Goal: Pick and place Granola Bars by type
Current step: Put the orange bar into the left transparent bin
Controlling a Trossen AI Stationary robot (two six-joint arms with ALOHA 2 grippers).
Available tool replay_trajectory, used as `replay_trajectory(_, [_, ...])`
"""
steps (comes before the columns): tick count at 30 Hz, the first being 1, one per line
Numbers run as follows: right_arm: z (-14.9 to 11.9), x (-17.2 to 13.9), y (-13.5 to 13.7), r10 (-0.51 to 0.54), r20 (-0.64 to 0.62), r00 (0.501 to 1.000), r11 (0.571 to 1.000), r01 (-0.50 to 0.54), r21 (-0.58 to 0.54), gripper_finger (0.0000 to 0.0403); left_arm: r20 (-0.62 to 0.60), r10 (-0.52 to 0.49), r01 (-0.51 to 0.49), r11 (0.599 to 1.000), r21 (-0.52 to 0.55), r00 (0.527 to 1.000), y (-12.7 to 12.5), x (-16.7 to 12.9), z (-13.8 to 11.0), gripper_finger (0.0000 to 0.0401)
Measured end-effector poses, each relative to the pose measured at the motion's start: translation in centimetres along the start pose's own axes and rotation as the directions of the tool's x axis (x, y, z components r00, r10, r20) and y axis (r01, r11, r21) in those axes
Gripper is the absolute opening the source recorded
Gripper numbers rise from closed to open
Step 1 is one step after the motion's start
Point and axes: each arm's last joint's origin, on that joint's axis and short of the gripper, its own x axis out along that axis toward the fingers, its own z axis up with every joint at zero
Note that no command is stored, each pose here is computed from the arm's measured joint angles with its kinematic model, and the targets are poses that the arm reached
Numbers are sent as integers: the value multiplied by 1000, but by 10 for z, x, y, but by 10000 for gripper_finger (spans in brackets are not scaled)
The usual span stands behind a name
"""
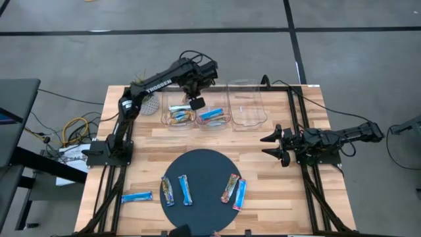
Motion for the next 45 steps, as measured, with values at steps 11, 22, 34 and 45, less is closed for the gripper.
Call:
replay_trajectory(11, [0,0,0,0,0,1000,1000,0,0,244,-118,-5,12,999,52,993,8,8,-39,22])
replay_trajectory(22, [0,0,0,0,0,1000,1000,0,0,244,-104,-63,77,988,136,993,-8,43,-73,22])
replay_trajectory(34, [0,0,0,0,0,1000,1000,0,0,244,-58,-104,117,940,321,993,-24,82,-91,22])
replay_trajectory(45, [0,0,0,0,0,1000,1000,0,0,244,42,-96,67,889,453,994,-33,112,-92,23])
